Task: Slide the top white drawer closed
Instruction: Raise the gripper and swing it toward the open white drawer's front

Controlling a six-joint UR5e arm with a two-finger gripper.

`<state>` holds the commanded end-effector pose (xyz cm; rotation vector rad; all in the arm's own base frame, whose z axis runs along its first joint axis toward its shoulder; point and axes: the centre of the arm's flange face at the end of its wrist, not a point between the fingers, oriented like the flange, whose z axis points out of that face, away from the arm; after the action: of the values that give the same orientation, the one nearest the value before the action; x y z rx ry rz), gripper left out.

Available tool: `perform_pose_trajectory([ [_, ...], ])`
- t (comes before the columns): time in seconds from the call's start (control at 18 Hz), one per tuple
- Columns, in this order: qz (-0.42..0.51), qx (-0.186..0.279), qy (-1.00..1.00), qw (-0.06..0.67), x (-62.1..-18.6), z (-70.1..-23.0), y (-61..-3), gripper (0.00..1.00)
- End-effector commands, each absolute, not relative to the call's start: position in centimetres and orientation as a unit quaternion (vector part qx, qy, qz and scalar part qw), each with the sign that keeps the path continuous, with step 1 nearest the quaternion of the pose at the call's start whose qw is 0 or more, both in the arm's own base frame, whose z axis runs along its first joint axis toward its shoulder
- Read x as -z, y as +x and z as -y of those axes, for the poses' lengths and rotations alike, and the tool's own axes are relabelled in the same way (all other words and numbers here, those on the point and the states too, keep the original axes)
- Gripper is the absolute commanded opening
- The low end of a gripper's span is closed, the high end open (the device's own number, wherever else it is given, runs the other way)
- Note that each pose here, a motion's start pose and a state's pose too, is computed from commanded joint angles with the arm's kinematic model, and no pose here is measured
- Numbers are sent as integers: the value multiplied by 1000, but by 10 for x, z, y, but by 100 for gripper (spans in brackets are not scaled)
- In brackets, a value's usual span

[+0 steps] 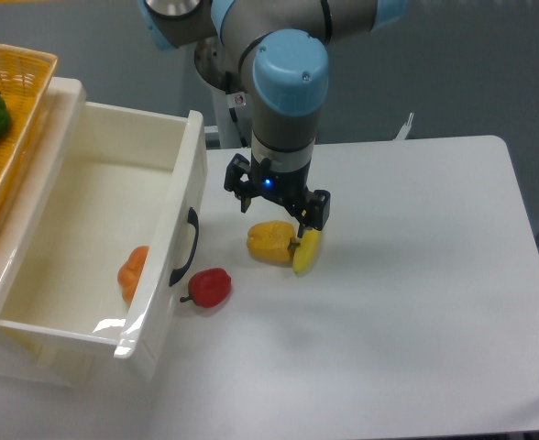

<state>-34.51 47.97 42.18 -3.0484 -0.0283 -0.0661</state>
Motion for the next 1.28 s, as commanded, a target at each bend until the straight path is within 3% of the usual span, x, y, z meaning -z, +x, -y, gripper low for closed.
perform_pose_trajectory([
  [1.28,12,64,-998,10,-336,-493,-340,100],
])
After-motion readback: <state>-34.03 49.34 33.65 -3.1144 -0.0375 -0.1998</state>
